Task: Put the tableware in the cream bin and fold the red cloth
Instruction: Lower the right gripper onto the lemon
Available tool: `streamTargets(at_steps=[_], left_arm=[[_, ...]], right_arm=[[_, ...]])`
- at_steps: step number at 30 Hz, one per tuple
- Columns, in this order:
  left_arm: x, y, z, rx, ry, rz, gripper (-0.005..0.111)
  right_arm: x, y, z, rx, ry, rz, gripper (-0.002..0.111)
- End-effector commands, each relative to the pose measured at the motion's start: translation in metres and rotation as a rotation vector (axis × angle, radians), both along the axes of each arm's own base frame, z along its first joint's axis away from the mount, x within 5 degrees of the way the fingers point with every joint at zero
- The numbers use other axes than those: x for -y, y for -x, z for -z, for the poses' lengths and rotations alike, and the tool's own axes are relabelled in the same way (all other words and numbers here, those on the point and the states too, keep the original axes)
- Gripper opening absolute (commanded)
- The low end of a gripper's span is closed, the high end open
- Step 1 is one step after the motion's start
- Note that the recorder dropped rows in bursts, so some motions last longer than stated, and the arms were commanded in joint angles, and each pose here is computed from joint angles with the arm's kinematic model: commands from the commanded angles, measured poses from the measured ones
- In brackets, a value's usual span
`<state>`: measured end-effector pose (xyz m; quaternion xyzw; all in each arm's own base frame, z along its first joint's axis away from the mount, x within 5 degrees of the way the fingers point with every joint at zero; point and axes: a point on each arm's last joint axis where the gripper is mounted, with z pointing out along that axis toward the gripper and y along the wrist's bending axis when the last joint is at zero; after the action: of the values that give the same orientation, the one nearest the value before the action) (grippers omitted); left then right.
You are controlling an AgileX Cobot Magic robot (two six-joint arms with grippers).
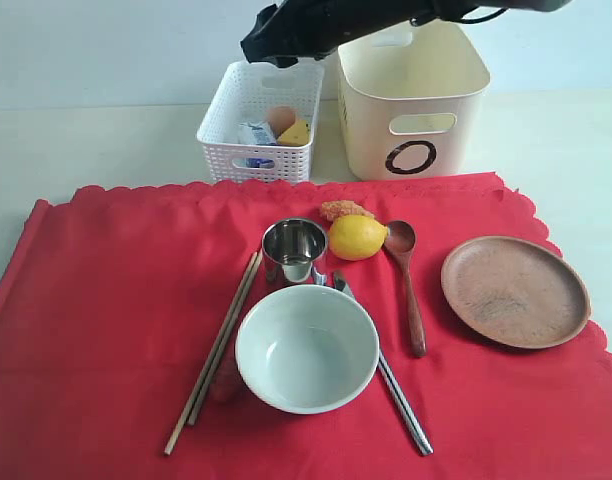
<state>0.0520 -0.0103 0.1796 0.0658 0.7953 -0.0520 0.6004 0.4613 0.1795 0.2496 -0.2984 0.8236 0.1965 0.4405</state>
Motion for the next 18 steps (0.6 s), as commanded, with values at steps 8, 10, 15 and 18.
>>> streamTargets(at_steps=[8, 10, 15, 18], left_arm=[[0.000, 0.000, -0.002, 0.010, 0.005, 0.002, 0.000], [0.000, 0.000, -0.002, 0.010, 0.005, 0.002, 0.000], [0.000, 0.000, -0.002, 0.010, 0.005, 0.002, 0.000], [0.000, 0.000, -0.002, 0.010, 0.005, 0.002, 0.000]], right_arm=[[0.021, 0.044, -0.050, -0.105, 0.282, -0.101, 0.049], [0.025, 0.054, -0.053, -0.166, 0.336, -0.131, 0.049], [0.033, 0.074, -0.051, -0.310, 0.450, -0.238, 0.049], [0.036, 0.080, -0.049, -0.365, 0.496, -0.293, 0.049]])
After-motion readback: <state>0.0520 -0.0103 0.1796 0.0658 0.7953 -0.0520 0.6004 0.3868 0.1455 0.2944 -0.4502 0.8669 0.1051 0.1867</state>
